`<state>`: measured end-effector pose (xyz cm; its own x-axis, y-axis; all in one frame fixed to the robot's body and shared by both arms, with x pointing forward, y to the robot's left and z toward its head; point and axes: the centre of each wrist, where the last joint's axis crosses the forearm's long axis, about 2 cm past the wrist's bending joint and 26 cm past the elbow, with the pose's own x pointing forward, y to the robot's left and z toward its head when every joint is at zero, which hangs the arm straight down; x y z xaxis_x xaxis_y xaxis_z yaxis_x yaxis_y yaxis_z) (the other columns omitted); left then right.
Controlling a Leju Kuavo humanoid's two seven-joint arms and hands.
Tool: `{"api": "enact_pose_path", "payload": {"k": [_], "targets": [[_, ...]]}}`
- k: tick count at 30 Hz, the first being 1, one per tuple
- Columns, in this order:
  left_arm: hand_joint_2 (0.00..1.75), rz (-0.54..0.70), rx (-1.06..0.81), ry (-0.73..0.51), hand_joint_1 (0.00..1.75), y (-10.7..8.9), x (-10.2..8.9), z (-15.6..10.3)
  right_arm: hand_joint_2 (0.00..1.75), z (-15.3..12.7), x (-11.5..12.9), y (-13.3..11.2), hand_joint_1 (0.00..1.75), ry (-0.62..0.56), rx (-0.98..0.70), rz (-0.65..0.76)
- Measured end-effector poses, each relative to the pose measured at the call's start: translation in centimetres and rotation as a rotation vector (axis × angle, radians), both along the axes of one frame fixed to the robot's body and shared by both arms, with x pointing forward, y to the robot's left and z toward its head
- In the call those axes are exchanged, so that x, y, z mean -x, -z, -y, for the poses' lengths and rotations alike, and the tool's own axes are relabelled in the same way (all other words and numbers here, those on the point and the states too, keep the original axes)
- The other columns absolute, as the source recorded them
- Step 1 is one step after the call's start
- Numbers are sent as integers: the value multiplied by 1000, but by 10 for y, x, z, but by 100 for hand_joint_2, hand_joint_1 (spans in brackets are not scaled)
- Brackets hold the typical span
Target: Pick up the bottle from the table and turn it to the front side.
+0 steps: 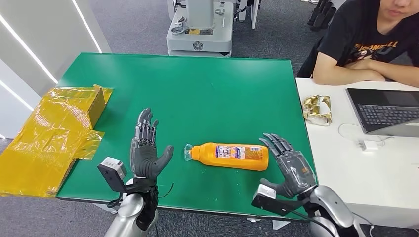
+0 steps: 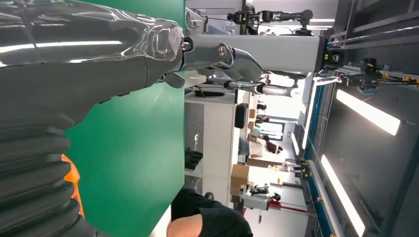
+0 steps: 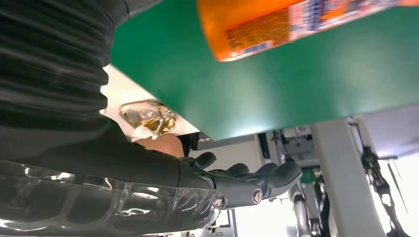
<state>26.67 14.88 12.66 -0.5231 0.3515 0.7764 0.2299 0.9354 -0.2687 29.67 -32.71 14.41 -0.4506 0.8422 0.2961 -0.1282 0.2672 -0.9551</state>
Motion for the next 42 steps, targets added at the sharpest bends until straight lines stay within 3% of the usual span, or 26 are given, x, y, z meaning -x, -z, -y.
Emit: {"api": "enact_pose_path", "payload": {"k": [10, 17, 22, 33, 42], "targets": [[175, 1, -7, 23, 0, 1, 0, 0, 175, 48, -74, -40, 0, -22, 175, -132], [175, -2, -7, 27, 0, 1, -3, 0, 175, 44, -122, -61, 0, -105, 192, -207], [175, -14, -1, 19, 0, 2, -3, 0, 175, 31, -142, -67, 0, -149, 195, -252], [175, -26, 13, -8, 0, 2, -6, 1, 175, -39, -152, -40, 0, -287, 182, -347], [175, -35, 18, -13, 0, 3, -6, 1, 175, -64, -147, -22, 0, -338, 175, -409]]}}
